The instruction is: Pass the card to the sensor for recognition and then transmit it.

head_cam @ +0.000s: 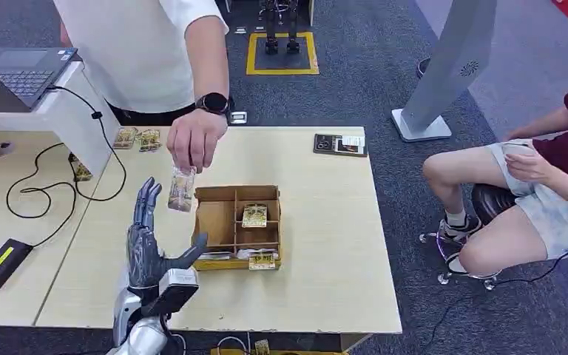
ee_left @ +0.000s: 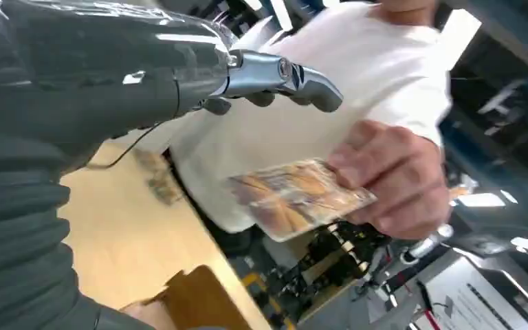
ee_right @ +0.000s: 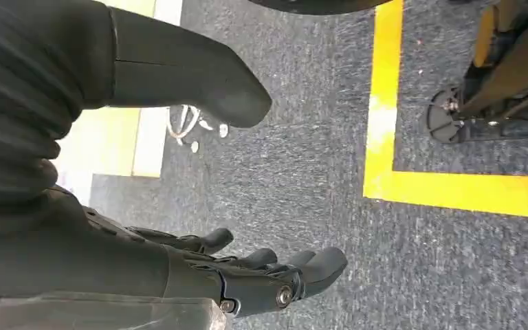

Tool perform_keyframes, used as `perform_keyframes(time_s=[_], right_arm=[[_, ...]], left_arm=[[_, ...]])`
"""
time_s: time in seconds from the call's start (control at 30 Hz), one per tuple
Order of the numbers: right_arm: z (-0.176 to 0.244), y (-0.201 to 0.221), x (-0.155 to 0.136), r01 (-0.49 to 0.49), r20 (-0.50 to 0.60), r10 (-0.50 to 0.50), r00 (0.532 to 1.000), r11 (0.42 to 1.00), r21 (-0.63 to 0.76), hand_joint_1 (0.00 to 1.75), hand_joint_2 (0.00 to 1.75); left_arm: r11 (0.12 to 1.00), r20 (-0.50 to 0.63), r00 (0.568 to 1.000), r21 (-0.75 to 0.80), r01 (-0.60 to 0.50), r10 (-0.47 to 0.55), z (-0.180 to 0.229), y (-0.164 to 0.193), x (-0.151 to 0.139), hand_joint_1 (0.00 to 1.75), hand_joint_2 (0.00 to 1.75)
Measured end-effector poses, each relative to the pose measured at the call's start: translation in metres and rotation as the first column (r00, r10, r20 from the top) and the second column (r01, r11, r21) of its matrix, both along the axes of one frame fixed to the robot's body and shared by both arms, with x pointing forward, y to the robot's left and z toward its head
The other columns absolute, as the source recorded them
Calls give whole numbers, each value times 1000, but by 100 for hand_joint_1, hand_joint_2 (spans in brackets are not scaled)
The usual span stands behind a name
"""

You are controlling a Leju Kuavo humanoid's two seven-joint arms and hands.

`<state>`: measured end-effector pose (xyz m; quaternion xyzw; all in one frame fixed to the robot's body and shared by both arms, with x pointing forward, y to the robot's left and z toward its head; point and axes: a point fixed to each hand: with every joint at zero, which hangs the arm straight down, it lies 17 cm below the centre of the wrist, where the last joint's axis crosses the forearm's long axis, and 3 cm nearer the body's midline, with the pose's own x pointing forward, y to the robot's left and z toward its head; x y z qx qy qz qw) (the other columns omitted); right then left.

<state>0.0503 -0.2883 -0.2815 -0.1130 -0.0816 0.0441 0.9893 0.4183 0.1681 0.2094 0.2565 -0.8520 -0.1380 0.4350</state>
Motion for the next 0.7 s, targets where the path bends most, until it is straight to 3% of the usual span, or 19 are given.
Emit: perform_keyframes(time_s=[0.23,0.53,0.57,0.7], right_arm=[[0,-2,8,-31,4,31,1000,999,-9,0,175],[0,0,10,-49,1,49,999,999,-6,0,175],[0,0,10,-50,0,50,999,999,-5,0,175],[0,0,9,-52,-2,52,999,999,-5,0,175]], left_arm=[[986,154,980,96,-138,122,33,15,14,0,175],[966,125,963,67,-248,239,26,36,22,2,175],[966,122,962,64,-252,243,25,36,22,175,175],[965,116,961,48,-257,250,24,37,22,175,175]])
